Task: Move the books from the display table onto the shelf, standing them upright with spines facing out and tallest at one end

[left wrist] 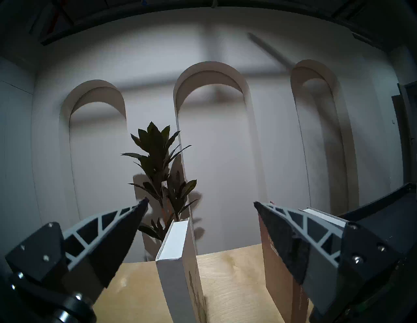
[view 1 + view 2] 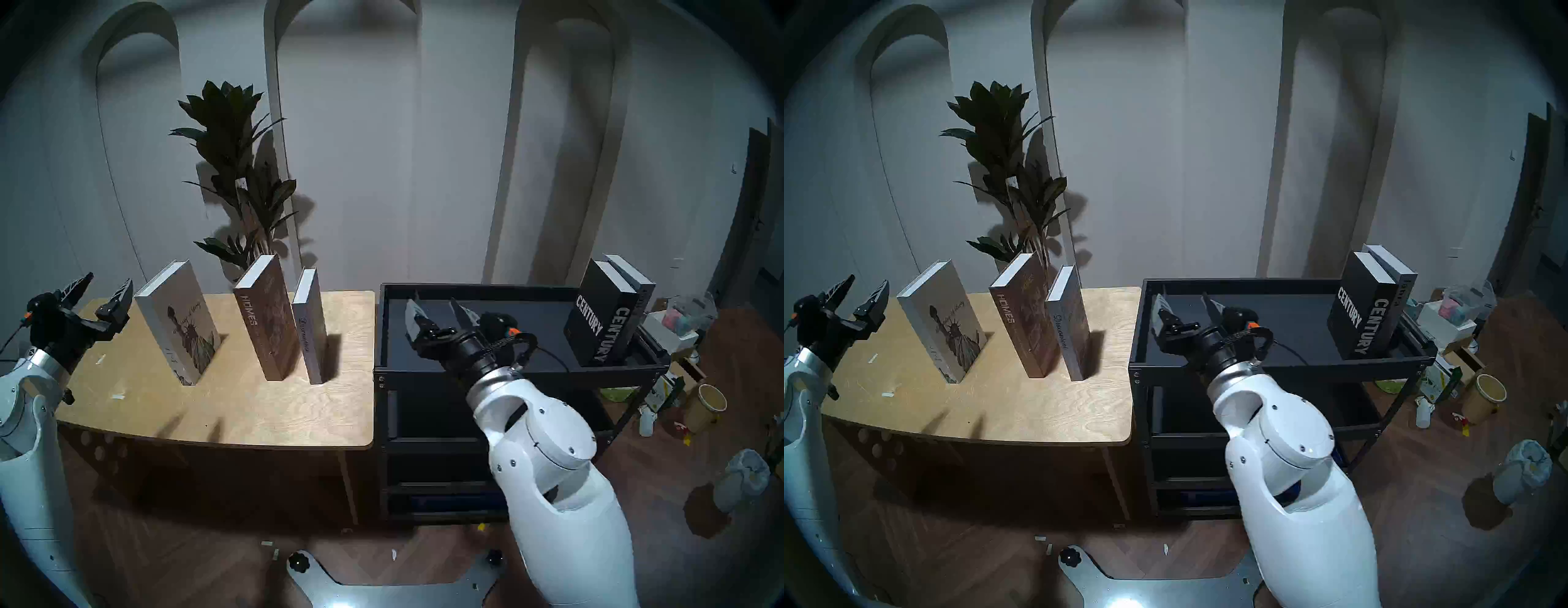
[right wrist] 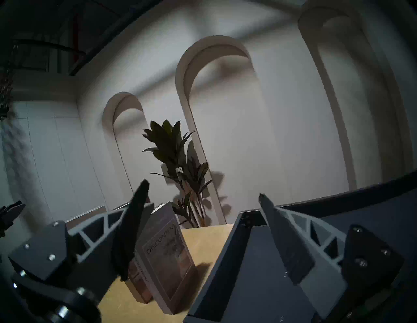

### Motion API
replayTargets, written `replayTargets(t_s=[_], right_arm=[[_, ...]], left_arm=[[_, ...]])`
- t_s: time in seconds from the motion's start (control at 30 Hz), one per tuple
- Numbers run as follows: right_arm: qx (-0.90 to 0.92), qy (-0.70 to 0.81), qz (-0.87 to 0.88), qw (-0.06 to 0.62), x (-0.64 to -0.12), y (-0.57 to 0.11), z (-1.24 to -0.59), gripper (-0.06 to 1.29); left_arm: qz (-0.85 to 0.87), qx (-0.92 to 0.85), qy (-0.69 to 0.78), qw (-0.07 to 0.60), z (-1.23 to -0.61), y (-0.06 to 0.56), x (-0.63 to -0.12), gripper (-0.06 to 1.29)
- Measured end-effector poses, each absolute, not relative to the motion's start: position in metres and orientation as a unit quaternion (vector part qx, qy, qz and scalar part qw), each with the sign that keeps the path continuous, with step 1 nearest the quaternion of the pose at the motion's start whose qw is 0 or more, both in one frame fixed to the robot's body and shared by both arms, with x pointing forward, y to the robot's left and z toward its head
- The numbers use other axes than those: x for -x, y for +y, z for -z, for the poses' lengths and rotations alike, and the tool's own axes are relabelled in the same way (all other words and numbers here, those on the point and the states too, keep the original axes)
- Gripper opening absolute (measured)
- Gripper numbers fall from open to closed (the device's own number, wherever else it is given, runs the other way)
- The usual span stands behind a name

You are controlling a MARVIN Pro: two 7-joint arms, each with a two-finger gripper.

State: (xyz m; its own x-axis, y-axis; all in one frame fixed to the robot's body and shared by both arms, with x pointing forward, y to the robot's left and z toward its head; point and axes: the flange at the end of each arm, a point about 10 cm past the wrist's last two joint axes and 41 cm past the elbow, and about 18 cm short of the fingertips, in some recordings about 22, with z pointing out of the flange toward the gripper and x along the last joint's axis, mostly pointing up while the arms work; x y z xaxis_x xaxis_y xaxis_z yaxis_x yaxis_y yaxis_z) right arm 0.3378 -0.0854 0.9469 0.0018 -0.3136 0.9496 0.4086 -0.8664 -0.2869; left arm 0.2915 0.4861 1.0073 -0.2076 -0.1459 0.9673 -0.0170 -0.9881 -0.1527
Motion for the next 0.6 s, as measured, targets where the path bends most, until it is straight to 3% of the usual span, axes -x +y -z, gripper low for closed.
replayTargets(t_s=[0.6], right_arm=[[0.652,-0.128,0.702,0.258,-0.339,0.012,-0.944,1.22]], left_arm=[[0.774,0.629,0.064,0.041,-1.007,0.487,-0.292,1.28]])
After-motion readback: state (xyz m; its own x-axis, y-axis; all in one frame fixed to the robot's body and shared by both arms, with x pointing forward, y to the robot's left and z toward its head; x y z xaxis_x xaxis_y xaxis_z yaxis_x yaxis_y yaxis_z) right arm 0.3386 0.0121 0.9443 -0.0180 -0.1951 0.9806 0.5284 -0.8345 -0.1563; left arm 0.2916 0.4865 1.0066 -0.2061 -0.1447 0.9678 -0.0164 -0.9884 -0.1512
